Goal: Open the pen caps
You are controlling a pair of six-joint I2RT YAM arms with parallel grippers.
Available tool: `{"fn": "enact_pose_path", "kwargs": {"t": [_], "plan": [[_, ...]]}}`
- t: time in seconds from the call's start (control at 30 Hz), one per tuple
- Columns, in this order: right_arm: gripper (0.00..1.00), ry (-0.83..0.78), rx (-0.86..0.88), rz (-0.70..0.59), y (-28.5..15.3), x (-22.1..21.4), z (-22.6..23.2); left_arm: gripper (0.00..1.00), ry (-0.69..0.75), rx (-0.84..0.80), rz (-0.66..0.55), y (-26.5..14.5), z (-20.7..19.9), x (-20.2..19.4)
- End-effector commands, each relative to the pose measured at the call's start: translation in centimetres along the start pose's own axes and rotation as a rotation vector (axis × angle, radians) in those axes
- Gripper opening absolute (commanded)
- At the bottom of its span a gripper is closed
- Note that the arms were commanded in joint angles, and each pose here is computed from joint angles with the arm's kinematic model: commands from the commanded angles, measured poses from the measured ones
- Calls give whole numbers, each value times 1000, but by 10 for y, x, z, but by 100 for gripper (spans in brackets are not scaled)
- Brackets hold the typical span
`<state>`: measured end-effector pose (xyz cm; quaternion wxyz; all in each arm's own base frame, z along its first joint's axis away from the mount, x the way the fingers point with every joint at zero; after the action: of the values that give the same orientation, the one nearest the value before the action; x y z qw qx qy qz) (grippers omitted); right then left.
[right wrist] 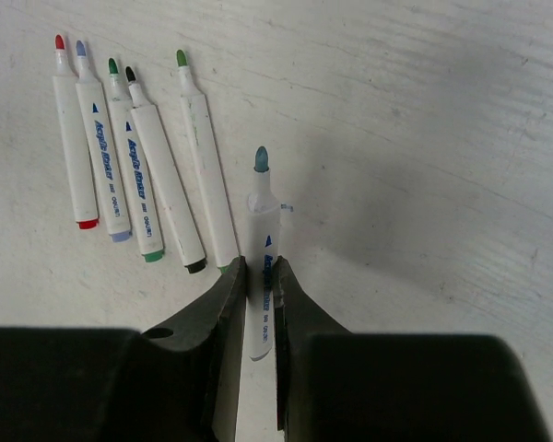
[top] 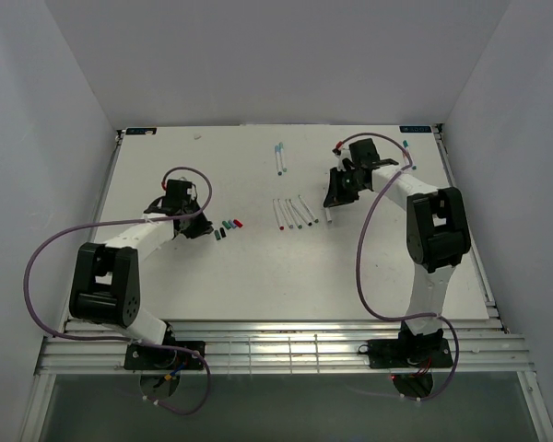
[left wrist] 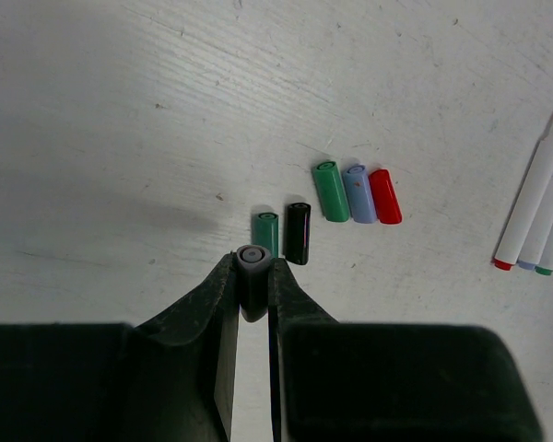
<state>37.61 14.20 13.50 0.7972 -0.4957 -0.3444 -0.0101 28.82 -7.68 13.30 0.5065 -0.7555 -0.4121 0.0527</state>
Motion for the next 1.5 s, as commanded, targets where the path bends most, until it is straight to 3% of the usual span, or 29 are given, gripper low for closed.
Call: {"fn": "enact_pose_path", "kwargs": {"t": [0.0, 1.0, 1.3, 1.47], "plan": [[8, -35, -13, -33, 2, 16, -5, 21, -7, 40, 7, 5, 8, -2], [10, -30, 27, -2, 31, 13, -5, 40, -37, 70, 5, 10, 14, -6], [22, -56, 49, 15, 40, 14, 9, 42, 56, -62, -190, -40, -34, 40], [38, -57, 30, 0, 35, 21, 11, 45, 88, -238, -146, -48, -70, 55]]}}
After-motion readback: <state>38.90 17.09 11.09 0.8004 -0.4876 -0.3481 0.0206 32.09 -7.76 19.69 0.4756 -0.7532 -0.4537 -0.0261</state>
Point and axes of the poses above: each gripper's point midway between its finger pads, its own y axis out along the fingers, its own z axis along the line the jaws close on, x = y × z, the point moved 10 cm from there along -y, back along the fingers, and after that the axes turned 15 degrees about -y, right-handed, at the moved point
